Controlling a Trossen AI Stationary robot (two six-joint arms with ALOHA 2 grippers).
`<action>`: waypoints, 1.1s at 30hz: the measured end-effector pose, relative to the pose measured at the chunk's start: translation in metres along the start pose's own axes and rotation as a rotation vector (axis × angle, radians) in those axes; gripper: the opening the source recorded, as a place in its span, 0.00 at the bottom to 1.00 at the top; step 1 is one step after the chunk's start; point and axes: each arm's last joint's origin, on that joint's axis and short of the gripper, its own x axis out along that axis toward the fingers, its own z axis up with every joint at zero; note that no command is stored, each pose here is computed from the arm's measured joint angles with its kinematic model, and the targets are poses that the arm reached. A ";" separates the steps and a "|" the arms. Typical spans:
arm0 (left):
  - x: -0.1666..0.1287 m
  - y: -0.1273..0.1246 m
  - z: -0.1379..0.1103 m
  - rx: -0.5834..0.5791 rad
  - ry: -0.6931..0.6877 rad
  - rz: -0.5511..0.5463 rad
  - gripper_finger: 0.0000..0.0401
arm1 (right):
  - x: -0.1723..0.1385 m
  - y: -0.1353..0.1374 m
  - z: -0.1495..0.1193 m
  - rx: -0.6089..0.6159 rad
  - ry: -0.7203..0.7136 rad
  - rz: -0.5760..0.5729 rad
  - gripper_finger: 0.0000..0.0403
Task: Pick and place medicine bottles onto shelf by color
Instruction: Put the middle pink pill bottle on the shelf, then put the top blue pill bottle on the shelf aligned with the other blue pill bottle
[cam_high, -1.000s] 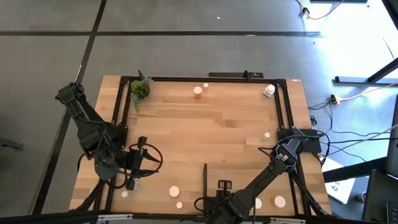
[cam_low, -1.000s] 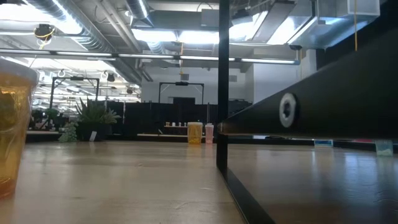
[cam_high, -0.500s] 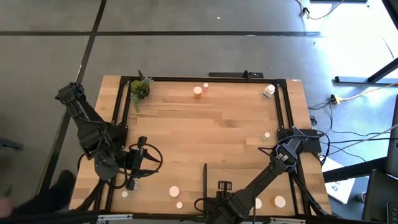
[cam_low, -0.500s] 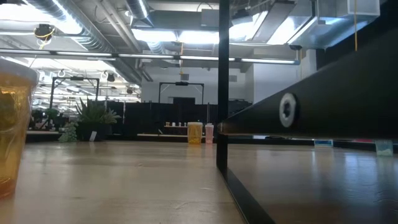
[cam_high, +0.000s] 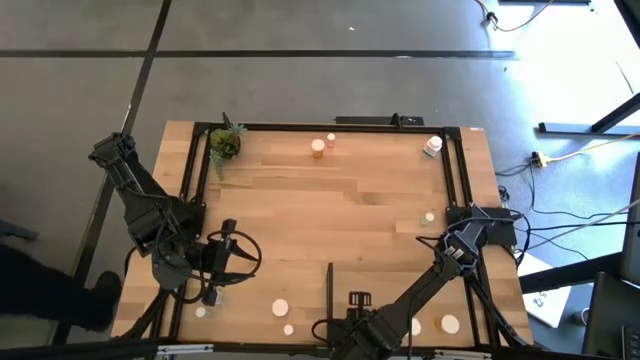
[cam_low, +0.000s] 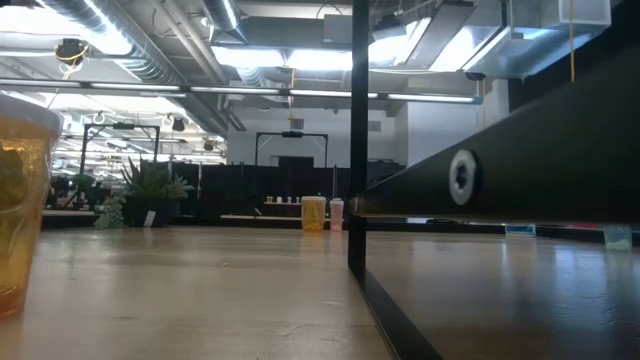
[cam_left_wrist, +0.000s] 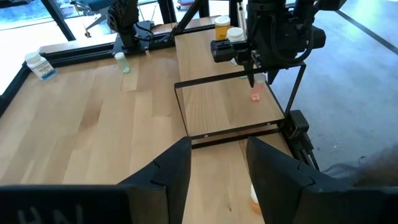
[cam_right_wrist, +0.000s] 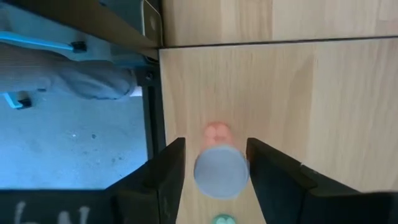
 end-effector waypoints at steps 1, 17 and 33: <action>0.000 0.000 0.000 0.000 0.000 0.000 0.37 | -0.001 -0.001 0.000 -0.008 -0.003 -0.005 0.43; 0.000 0.000 0.000 0.002 0.002 0.001 0.37 | -0.020 -0.007 0.002 -0.011 -0.079 -0.032 0.43; 0.000 0.001 -0.001 0.011 0.012 0.005 0.37 | -0.032 -0.011 0.002 -0.040 -0.120 -0.059 0.43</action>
